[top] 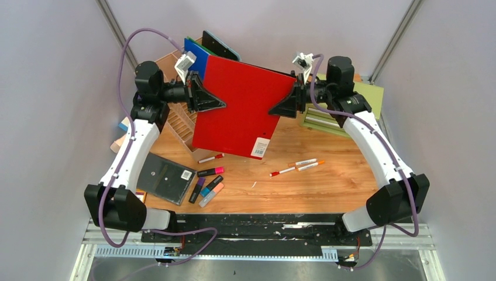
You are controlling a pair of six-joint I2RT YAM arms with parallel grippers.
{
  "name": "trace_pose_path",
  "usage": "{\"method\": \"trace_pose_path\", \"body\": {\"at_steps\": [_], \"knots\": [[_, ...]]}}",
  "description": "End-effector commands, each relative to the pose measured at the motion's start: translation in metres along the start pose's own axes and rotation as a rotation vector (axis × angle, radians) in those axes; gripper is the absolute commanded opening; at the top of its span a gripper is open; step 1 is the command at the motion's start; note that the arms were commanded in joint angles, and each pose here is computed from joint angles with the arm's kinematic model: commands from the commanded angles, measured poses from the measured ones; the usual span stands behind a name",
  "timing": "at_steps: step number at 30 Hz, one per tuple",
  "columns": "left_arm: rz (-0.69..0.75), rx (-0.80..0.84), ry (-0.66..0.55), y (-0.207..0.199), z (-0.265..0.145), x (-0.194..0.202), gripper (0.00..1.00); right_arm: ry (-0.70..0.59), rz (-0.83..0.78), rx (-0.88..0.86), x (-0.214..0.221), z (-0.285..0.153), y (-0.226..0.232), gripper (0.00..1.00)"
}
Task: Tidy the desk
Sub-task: Place the folder in the storage box.
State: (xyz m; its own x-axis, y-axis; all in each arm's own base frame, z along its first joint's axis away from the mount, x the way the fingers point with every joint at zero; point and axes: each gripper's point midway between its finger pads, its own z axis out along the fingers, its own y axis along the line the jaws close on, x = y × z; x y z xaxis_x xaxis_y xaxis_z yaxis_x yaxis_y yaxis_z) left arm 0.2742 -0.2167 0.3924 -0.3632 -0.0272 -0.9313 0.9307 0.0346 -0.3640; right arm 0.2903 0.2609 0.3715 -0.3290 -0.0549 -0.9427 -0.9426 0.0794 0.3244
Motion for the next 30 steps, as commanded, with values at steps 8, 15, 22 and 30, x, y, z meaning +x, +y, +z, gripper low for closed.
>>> {"method": "trace_pose_path", "body": {"at_steps": [8, 15, 22, 30], "knots": [[0.040, -0.115, -0.018, 0.028, -0.018, -0.014, 0.51, -0.048, -0.148, -0.008, -0.042, 0.001, 0.014, 0.00], [0.119, -0.528, -0.010, 0.080, -0.079, -0.033, 0.93, -0.070, -0.255, 0.207, -0.079, 0.013, -0.020, 0.00], [0.057, -0.890, -0.064, 0.111, -0.159, -0.051, 0.96, -0.097, -0.310, 0.372, -0.110, 0.051, -0.054, 0.00], [0.080, -1.134, -0.027, 0.109, -0.199, -0.050, 0.99, -0.123, -0.327, 0.451, -0.122, 0.110, -0.075, 0.00]]}}
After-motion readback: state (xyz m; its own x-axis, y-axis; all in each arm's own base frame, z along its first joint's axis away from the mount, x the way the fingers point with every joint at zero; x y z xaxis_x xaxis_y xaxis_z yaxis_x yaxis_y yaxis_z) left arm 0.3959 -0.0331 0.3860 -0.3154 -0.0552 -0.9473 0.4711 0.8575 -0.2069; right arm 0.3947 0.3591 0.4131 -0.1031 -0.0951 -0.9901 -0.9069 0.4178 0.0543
